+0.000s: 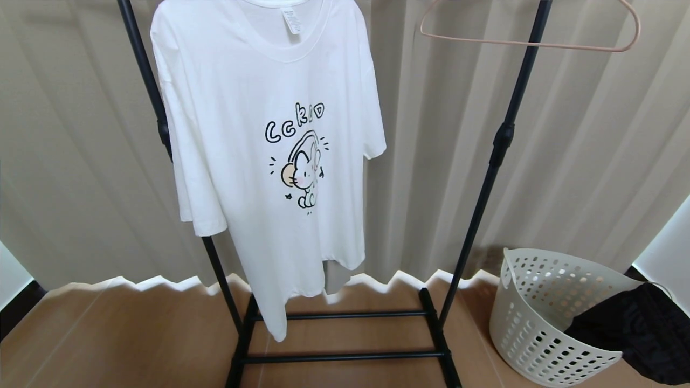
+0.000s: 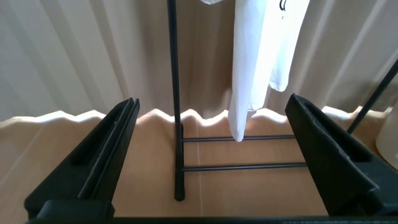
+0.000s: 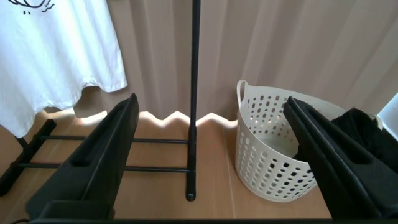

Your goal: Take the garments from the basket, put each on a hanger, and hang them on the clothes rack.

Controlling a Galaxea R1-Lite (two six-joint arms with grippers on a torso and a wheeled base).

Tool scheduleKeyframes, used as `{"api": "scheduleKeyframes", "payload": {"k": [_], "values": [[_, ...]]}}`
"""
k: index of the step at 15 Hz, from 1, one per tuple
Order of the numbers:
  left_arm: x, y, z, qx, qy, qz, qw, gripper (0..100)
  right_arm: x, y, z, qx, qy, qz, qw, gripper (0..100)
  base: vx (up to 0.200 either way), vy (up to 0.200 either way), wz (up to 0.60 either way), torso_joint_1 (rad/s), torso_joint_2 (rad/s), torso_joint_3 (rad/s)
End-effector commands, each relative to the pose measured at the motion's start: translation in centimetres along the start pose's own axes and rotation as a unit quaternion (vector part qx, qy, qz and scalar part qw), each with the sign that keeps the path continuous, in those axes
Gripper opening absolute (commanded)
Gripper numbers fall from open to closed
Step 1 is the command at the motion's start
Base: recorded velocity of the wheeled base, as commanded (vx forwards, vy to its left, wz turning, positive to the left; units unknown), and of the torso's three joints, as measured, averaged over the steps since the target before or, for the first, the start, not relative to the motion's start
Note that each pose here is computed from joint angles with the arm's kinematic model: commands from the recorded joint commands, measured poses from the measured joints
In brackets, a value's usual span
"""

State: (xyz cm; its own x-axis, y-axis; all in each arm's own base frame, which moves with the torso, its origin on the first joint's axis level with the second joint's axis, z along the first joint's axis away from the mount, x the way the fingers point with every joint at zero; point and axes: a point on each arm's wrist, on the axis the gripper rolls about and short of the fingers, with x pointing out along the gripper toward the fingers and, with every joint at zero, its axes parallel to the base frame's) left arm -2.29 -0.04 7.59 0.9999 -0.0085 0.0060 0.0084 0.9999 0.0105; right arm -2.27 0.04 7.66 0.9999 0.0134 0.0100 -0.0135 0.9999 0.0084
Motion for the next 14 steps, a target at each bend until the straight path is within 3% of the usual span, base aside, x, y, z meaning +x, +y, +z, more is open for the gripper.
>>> {"api": "scheduleKeyframes", "payload": {"k": [1,3,6,14], "values": [[0.01,0.0,0.0,0.0,0.001,0.0,1.0,100,-0.01,0.0,0.0,0.0,0.0,0.0,1.0,100,0.0,0.0,-0.6,-0.002,0.0,0.017],[0.01,0.0,0.0,0.0,0.001,0.0,1.0,100,-0.01,0.0,0.0,0.0,0.0,0.0,1.0,100,0.0,0.0,-0.6,0.002,0.0,-0.002],[0.01,0.0,-0.01,0.001,0.001,0.0,1.0,100,-0.01,0.0,0.0,0.0,0.0,0.0,1.0,100,0.0,0.0,0.0,0.0,0.0,0.0],[0.01,0.0,-0.01,0.001,0.001,0.0,1.0,100,-0.01,0.0,0.0,0.0,0.0,0.0,1.0,100,0.0,-0.2,0.0,0.002,0.0,0.004]]}}
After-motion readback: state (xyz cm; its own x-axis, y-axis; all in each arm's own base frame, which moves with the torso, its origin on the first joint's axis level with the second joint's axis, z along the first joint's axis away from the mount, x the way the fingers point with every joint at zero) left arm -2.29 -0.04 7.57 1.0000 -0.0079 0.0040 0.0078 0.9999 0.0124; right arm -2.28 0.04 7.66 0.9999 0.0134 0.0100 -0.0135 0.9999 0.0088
